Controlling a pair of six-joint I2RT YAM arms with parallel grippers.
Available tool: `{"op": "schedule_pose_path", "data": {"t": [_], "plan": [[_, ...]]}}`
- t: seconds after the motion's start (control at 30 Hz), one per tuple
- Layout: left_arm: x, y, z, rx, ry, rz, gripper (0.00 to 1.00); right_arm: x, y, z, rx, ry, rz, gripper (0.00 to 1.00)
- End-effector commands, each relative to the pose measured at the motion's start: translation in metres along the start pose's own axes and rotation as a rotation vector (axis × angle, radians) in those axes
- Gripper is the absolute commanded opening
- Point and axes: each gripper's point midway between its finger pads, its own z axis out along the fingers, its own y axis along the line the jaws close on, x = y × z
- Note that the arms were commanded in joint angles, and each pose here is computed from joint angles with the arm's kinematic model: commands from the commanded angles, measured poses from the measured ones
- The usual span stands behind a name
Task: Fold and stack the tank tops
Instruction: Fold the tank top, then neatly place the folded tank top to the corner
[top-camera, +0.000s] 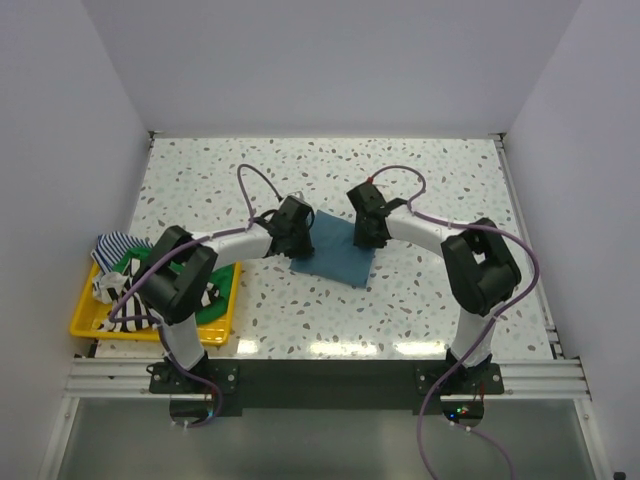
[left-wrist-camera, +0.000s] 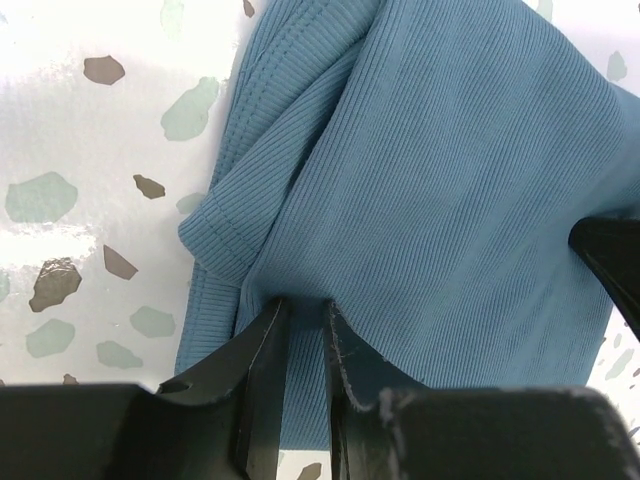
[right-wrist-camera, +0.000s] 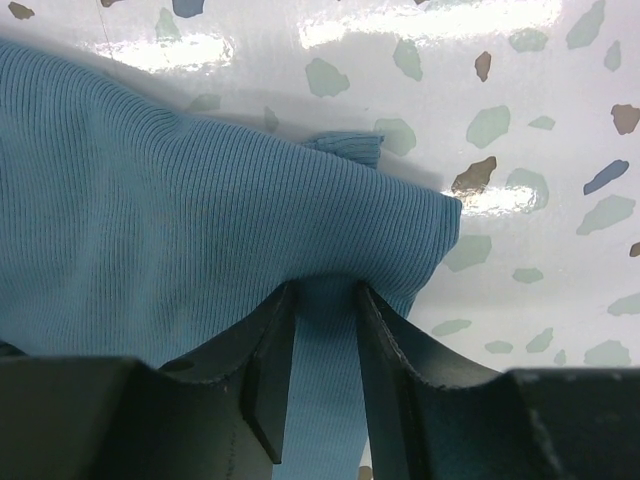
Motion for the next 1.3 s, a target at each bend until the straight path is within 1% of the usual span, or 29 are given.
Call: {"op": "schedule_pose_path", "data": {"t": [0.0,0.07,0.17,0.27,0.3,0.37,0.4,0.43,0.5,0.53,0.57,0.6,0.63,0.67,0.7,0.77,0.87,0.9,0.93,0.97,1.0,1.03,1.07,1.1,1.13,1.17,1.2,1.23,1.27], "plan": [[-0.012,0.000,0.008,-0.014,-0.040,-0.015,0.25,0.000,-0.005,0.001,0.015,-0.013,-0.006,0.36],[-0.012,-0.001,0.010,-0.017,-0.030,-0.011,0.25,-0.001,-0.007,0.001,0.025,-0.018,-0.013,0.40],[-0.006,-0.002,0.012,-0.012,-0.013,-0.013,0.25,-0.009,-0.011,0.006,0.041,-0.011,-0.020,0.41],[0.007,0.001,0.012,0.002,0.016,-0.017,0.24,-0.026,-0.007,0.011,0.038,-0.013,-0.029,0.42],[0.013,0.005,0.012,-0.005,0.027,-0.017,0.24,-0.038,-0.001,0.009,0.027,-0.027,-0.032,0.42],[0.021,0.001,0.010,0.013,0.041,-0.014,0.24,-0.043,0.003,0.021,0.019,-0.010,-0.042,0.42],[0.030,-0.001,0.008,0.027,0.058,-0.014,0.23,-0.057,0.012,0.020,-0.003,-0.031,-0.052,0.42],[0.036,-0.007,0.006,0.047,0.063,-0.009,0.23,-0.062,0.016,0.023,-0.016,-0.027,-0.059,0.44],[0.062,-0.030,0.001,0.089,0.101,-0.007,0.23,-0.083,0.035,0.027,-0.063,-0.051,-0.093,0.48],[0.069,-0.048,-0.002,0.147,0.104,-0.018,0.23,-0.092,0.041,0.026,-0.074,-0.060,-0.100,0.53],[0.089,-0.072,-0.009,0.212,0.141,-0.030,0.23,-0.117,0.054,0.016,-0.106,-0.110,-0.103,0.56],[0.094,-0.088,-0.009,0.251,0.151,-0.028,0.24,-0.125,0.055,0.017,-0.091,-0.123,-0.111,0.60],[0.093,-0.110,-0.010,0.316,0.139,-0.019,0.25,-0.132,0.053,0.010,-0.068,-0.127,-0.119,0.67],[0.099,-0.123,-0.010,0.337,0.154,0.014,0.25,-0.145,0.049,0.002,-0.049,-0.151,-0.113,0.70],[0.093,-0.137,-0.006,0.341,0.162,0.033,0.28,-0.169,0.042,-0.020,-0.028,-0.203,-0.099,0.76],[0.088,-0.146,-0.007,0.351,0.167,0.049,0.31,-0.187,0.028,-0.041,-0.007,-0.249,-0.072,0.81],[0.070,-0.157,-0.021,0.381,0.114,0.067,0.35,-0.200,-0.002,-0.084,0.000,-0.303,0.006,0.83],[0.066,-0.160,-0.029,0.396,0.102,0.071,0.36,-0.180,-0.013,-0.077,0.023,-0.260,0.018,0.83],[0.064,-0.161,-0.033,0.401,0.100,0.073,0.36,-0.182,-0.022,-0.101,0.003,-0.296,0.050,0.83],[0.062,-0.161,-0.036,0.405,0.098,0.075,0.36,-0.172,-0.023,-0.104,-0.024,-0.286,0.063,0.83],[0.058,-0.163,-0.045,0.418,0.092,0.075,0.36,-0.137,-0.033,-0.086,-0.016,-0.214,0.063,0.83],[0.058,-0.161,-0.049,0.410,0.096,0.077,0.36,-0.135,-0.030,-0.089,-0.063,-0.243,0.078,0.83],[0.053,-0.157,-0.053,0.399,0.079,0.081,0.36,-0.106,-0.035,-0.087,-0.100,-0.196,0.079,0.83],[0.047,-0.156,-0.063,0.400,0.059,0.085,0.36,-0.094,-0.035,-0.088,-0.129,-0.178,0.103,0.83],[0.048,-0.147,-0.067,0.367,0.062,0.091,0.36,-0.089,-0.028,-0.088,-0.194,-0.182,0.111,0.83],[0.036,-0.145,-0.080,0.372,0.024,0.090,0.36,-0.061,-0.024,-0.085,-0.261,-0.124,0.103,0.82],[0.038,-0.133,-0.081,0.351,0.033,0.091,0.36,-0.052,-0.018,-0.086,-0.313,-0.110,0.099,0.82],[0.030,-0.122,-0.083,0.335,0.020,0.081,0.37,-0.052,-0.013,-0.086,-0.356,-0.132,0.097,0.82],[0.027,-0.112,-0.092,0.339,0.013,0.076,0.37,-0.035,-0.018,-0.080,-0.360,-0.111,0.100,0.82]]}}
